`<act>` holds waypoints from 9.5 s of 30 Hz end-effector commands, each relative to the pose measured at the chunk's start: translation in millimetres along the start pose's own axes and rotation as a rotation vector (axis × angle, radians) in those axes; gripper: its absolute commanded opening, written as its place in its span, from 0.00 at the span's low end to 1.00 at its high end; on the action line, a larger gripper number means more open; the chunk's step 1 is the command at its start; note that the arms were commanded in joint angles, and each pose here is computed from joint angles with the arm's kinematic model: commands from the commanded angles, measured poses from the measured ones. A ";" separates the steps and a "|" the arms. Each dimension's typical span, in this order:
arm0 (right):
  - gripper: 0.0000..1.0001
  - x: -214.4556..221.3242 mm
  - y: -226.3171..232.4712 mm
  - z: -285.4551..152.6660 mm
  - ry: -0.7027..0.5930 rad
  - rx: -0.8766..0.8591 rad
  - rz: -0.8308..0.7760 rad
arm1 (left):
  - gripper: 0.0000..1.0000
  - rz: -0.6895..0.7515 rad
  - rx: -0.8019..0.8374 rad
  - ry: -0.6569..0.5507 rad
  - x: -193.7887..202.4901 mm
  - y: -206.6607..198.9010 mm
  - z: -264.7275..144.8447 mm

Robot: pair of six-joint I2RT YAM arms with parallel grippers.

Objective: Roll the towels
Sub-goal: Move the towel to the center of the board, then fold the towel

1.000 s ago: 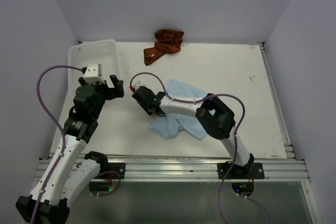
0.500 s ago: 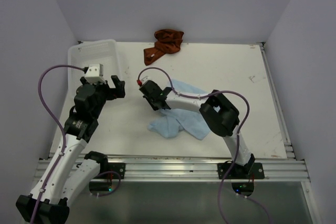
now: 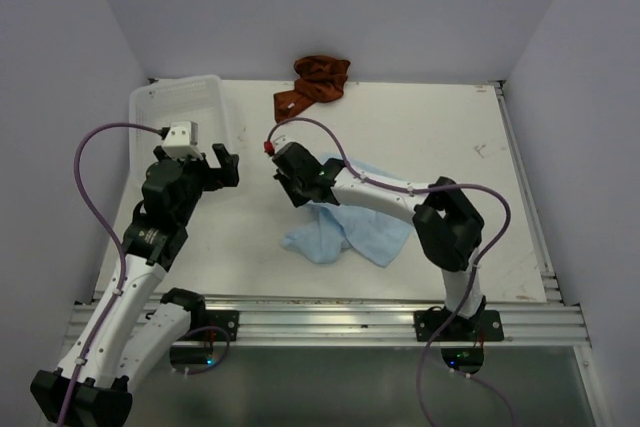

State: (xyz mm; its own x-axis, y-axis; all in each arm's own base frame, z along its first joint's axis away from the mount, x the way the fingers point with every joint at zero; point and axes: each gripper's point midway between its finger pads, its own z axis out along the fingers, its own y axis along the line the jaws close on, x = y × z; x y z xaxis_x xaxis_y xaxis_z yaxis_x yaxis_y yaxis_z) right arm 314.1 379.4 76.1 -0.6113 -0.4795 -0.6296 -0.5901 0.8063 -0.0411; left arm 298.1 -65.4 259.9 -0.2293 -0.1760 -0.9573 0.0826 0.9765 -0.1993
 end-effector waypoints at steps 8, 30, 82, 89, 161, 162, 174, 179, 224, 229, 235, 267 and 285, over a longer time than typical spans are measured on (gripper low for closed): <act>0.00 -60.9 -44.4 -97.3 -0.239 0.023 0.185 | 1.00 -0.001 0.120 0.007 -2.8 -22.6 6.4; 0.00 124.5 -266.8 -227.7 -0.267 0.646 0.674 | 0.79 -0.159 0.392 0.450 130.6 -102.3 16.1; 0.00 83.6 -270.6 -232.1 -0.349 0.483 0.761 | 0.00 -0.052 0.298 0.283 135.0 -122.3 6.7; 0.00 47.3 -288.1 -281.2 -0.424 0.560 0.728 | 0.00 -0.064 0.129 0.106 35.9 -99.8 -4.5; 0.00 106.0 -286.7 -219.8 -0.245 0.579 0.709 | 0.56 0.049 0.369 0.596 254.2 -114.1 -60.4; 0.00 106.0 -286.7 -219.8 -0.244 0.579 0.707 | 0.56 0.055 0.355 0.608 258.8 -111.8 -62.1; 0.00 107.7 -286.8 -219.9 -0.243 0.582 0.703 | 0.55 0.153 0.285 0.538 263.1 -102.8 -56.6; 0.00 107.4 -287.6 -220.5 -0.242 0.585 0.703 | 0.52 0.179 0.274 0.537 265.1 -104.5 -51.7; 0.00 109.0 -287.5 -210.7 -0.225 0.566 0.703 | 0.00 0.277 0.179 0.506 253.4 -111.2 -41.5; 0.00 104.2 -289.0 -217.8 -0.237 0.572 0.704 | 0.00 0.282 0.091 0.444 222.6 -108.6 -33.8; 0.00 90.9 -294.3 -236.7 -0.281 0.596 0.706 | 0.00 0.203 0.033 0.361 175.5 -107.3 -21.4; 0.00 -21.4 -379.1 -396.4 -0.671 0.697 0.796 | 0.00 0.010 -0.272 0.024 -88.1 5.2 22.9; 0.00 39.4 -325.6 -472.3 -0.659 0.826 0.833 | 0.00 -0.142 -0.254 -0.085 -98.8 22.8 -83.2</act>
State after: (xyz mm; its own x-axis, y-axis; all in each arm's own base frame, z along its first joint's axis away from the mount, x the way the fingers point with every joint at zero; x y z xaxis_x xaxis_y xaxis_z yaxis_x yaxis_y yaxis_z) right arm 250.0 -55.7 436.0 -0.1048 0.3220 -0.9409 0.3978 0.8807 0.2570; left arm 252.6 -23.8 373.2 -0.1263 -0.2927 -0.9478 -0.1535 0.9497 -0.2729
